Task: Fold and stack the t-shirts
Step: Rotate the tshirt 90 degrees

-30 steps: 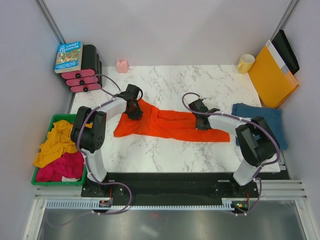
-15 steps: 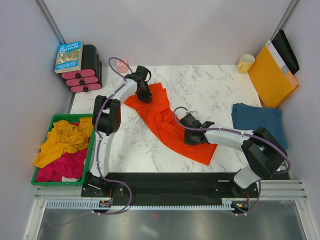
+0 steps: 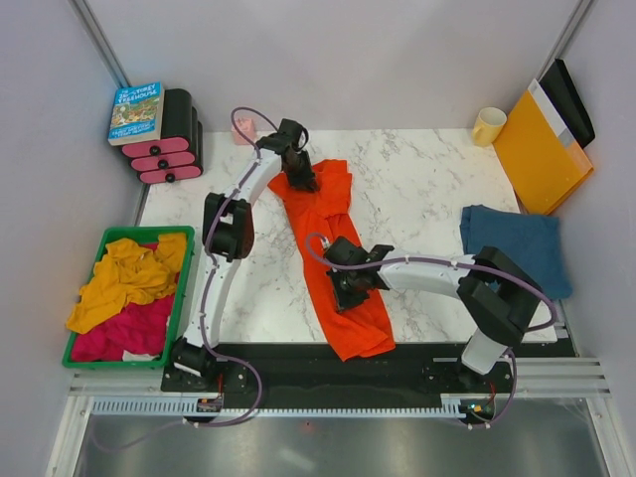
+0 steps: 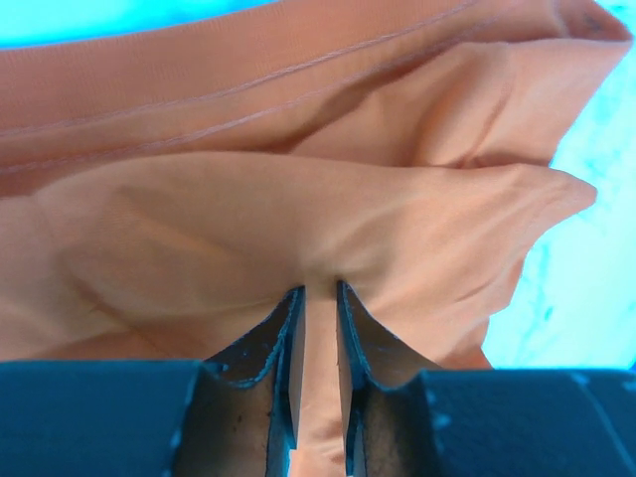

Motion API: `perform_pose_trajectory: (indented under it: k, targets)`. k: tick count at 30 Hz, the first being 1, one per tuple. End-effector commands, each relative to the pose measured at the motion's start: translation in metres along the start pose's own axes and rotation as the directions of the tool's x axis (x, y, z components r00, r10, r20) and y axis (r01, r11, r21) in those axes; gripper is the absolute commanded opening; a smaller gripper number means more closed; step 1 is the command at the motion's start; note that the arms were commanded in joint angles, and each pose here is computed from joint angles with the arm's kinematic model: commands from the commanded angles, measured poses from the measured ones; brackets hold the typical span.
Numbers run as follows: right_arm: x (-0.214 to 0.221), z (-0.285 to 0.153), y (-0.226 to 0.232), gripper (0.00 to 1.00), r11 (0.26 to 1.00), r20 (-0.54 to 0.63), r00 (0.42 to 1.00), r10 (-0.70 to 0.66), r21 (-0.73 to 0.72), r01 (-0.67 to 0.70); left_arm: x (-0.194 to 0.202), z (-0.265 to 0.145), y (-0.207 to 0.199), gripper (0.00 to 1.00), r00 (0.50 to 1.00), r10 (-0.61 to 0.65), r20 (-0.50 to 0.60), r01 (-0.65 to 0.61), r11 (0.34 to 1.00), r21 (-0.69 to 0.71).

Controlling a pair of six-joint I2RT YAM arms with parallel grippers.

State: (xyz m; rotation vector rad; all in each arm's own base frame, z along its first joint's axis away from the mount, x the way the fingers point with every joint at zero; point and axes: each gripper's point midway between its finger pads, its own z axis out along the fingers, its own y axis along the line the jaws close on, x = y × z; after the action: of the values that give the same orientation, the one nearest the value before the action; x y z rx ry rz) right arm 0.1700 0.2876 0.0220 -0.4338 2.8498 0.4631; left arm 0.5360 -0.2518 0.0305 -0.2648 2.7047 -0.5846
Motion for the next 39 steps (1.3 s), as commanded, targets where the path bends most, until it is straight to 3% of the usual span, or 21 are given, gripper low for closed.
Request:
perform_pose_trajectory:
  k: [1, 4, 5, 6, 7, 9, 13, 14, 16, 17, 18, 20, 21, 23, 24, 25, 28, 34, 39]
  targets:
    - [-0.029, -0.009, 0.044, 0.02, 0.98, 0.036, 0.993, -0.114, -0.161, 0.118, -0.007, -0.008, -0.04, 0.27, 0.995, 0.095, 0.014, -0.096, 0.981, 0.17]
    - [-0.063, -0.02, 0.044, 0.08, 0.987, 0.146, 0.983, -0.107, -0.103, 0.122, -0.015, -0.03, -0.053, 0.28, 0.993, 0.112, 0.046, -0.119, 0.971, 0.205]
    - [-0.079, -0.034, 0.044, 0.12, 0.989, 0.205, 0.975, -0.088, -0.099, 0.11, -0.015, -0.032, -0.045, 0.29, 0.993, 0.105, 0.062, -0.113, 0.981, 0.155]
    - [-0.093, -0.044, 0.04, 0.23, 0.993, 0.261, 0.962, -0.077, -0.069, 0.099, -0.018, -0.04, -0.041, 0.3, 0.991, 0.102, 0.081, -0.112, 0.985, 0.131]
    - [-0.111, -0.06, 0.04, 0.29, 0.994, 0.327, 0.942, -0.074, -0.054, 0.097, -0.037, -0.078, -0.058, 0.34, 0.977, 0.119, 0.179, -0.147, 0.978, 0.149]
    - [-0.139, -0.098, 0.035, 0.47, 0.996, 0.436, 0.898, -0.054, -0.042, 0.08, -0.036, -0.096, -0.045, 0.38, 0.968, 0.122, 0.22, -0.147, 0.984, 0.1]
    - [-0.193, -0.155, 0.015, 0.58, 1.0, 0.587, 0.809, -0.016, -0.01, 0.027, -0.044, -0.165, -0.04, 0.41, 0.936, 0.09, 0.34, -0.128, 0.987, 0.093]
    - [-0.204, -0.151, 0.001, 0.57, 1.0, 0.588, 0.808, -0.029, 0.027, 0.016, -0.035, -0.186, -0.035, 0.41, 0.932, 0.079, 0.353, -0.118, 0.989, 0.089]
    - [-0.226, -0.156, -0.008, 0.28, 0.997, 0.622, 0.782, -0.046, 0.073, 0.001, -0.017, -0.2, -0.029, 0.38, 0.937, 0.067, 0.343, -0.105, 0.99, 0.091]
    - [-0.237, -0.145, -0.023, 0.17, 0.989, 0.622, 0.781, -0.062, 0.141, -0.034, 0.012, -0.185, -0.012, 0.36, 0.959, 0.042, 0.279, -0.063, 0.996, 0.068]
    - [-0.244, -0.14, -0.027, 0.01, 0.984, 0.618, 0.782, -0.086, 0.176, -0.03, 0.017, -0.209, -0.018, 0.35, 0.946, 0.037, 0.321, -0.074, 0.992, 0.103]
    - [-0.267, -0.116, -0.033, 0.0, 0.978, 0.602, 0.793, -0.092, 0.206, -0.043, 0.062, -0.192, 0.011, 0.33, 0.964, 0.018, 0.264, -0.032, 0.998, 0.047]
    - [-0.274, -0.108, -0.035, 0.0, 0.976, 0.594, 0.799, -0.089, 0.21, -0.047, 0.069, -0.213, 0.007, 0.32, 0.95, 0.01, 0.311, -0.036, 0.996, 0.079]
    - [-0.293, -0.082, -0.031, 0.0, 0.976, 0.584, 0.806, -0.099, 0.216, -0.037, 0.112, -0.203, 0.029, 0.32, 0.966, -0.01, 0.259, -0.007, 0.998, 0.062]
    - [-0.309, -0.083, -0.024, 0.01, 0.978, 0.606, 0.789, -0.101, 0.207, -0.034, 0.119, -0.218, 0.028, 0.32, 0.957, -0.012, 0.29, -0.013, 0.996, 0.085]
    - [-0.311, -0.052, -0.029, 0.0, 0.974, 0.569, 0.815, -0.109, 0.225, -0.027, 0.143, -0.212, 0.039, 0.32, 0.967, -0.014, 0.254, -0.005, 0.997, 0.074]
    - [-0.328, -0.021, -0.032, 0.0, 0.973, 0.559, 0.823, -0.102, 0.229, -0.035, 0.177, -0.226, 0.044, 0.32, 0.968, -0.001, 0.249, -0.028, 0.993, 0.114]
    - [-0.347, 0.014, -0.038, 0.0, 0.97, 0.562, 0.82, -0.108, 0.24, -0.036, 0.209, -0.25, 0.049, 0.32, 0.966, 0.042, 0.254, -0.09, 0.979, 0.181]
    - [-0.356, 0.044, -0.053, 0.02, 0.97, 0.554, 0.829, -0.07, 0.232, -0.073, 0.221, -0.249, 0.057, 0.31, 0.973, 0.086, 0.212, -0.118, 0.982, 0.146]
